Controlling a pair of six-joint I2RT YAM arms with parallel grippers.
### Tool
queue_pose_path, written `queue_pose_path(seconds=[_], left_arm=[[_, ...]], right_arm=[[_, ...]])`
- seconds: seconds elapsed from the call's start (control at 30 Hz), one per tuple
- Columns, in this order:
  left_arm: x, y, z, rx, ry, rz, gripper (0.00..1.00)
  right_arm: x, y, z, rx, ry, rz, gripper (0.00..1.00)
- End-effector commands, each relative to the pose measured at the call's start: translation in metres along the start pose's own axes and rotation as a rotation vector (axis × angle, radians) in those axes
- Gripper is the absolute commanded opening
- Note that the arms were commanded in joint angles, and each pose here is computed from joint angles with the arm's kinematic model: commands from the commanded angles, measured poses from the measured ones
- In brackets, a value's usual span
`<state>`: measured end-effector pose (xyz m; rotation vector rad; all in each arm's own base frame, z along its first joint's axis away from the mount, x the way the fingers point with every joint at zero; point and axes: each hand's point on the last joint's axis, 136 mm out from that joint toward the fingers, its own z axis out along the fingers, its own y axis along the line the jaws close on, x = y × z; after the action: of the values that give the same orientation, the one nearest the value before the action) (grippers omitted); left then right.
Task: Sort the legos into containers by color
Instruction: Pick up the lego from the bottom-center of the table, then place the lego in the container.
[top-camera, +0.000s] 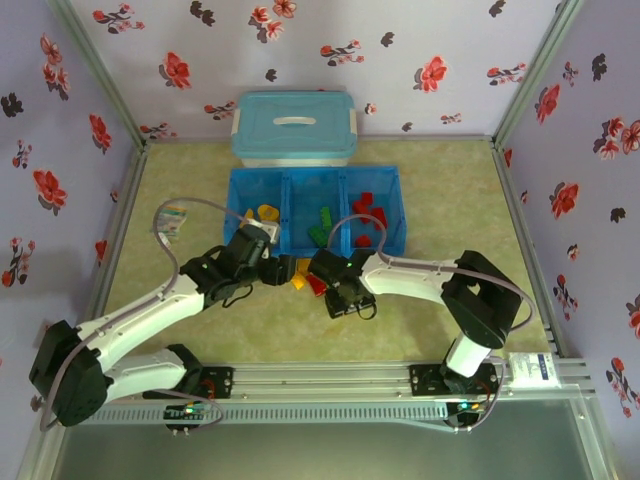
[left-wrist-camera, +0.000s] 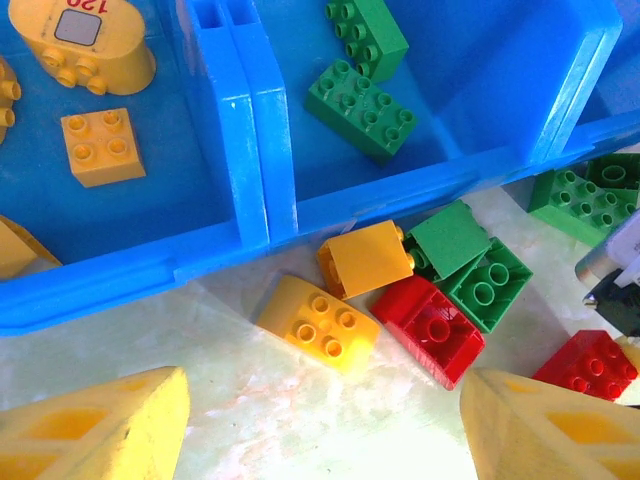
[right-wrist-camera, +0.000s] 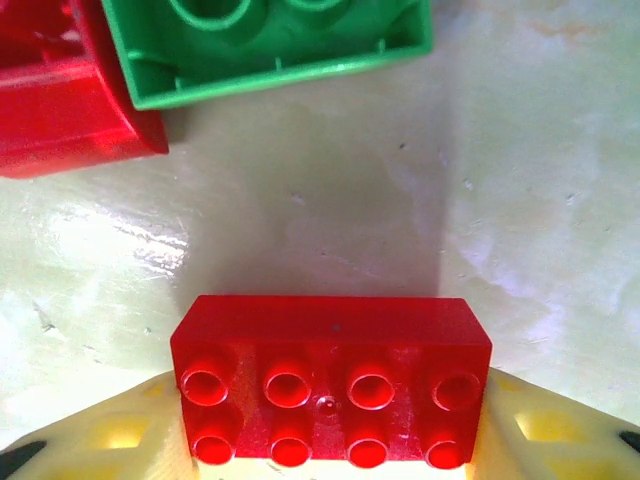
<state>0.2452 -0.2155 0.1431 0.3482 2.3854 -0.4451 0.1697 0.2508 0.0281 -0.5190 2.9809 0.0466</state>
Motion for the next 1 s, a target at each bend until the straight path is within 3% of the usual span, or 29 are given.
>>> queue_pose_path(seconds=[0.0,0.2,0.43,0.6,0.97], left_arm=[[-0.005,0.006,-0.006,-0.010,-0.039,-0.032,0.71],[0.000,0.008,-0.007,-0.009,-0.038,-0.043,0.71],[0.009,0.009,-0.011,0.007,-0.032,-0.059,0.70],[0.025,0.011,-0.006,0.014,0.008,-0.073,0.70],[0.051,0.016,-0.002,0.016,0.038,-0.112,0.70]], right_arm=[[-0.011,-0.009,-0.025,0.052,-0.063,-0.008,0.48],[-0.044,-0.037,-0.079,0.060,-0.179,0.051,0.48],[-0.083,-0.098,-0.126,0.065,-0.292,0.205,0.50],[-0.111,-0.123,-0.129,-0.008,-0.319,0.302,0.50],[-0.167,-0.149,-0.114,-0.005,-0.291,0.351,0.52]])
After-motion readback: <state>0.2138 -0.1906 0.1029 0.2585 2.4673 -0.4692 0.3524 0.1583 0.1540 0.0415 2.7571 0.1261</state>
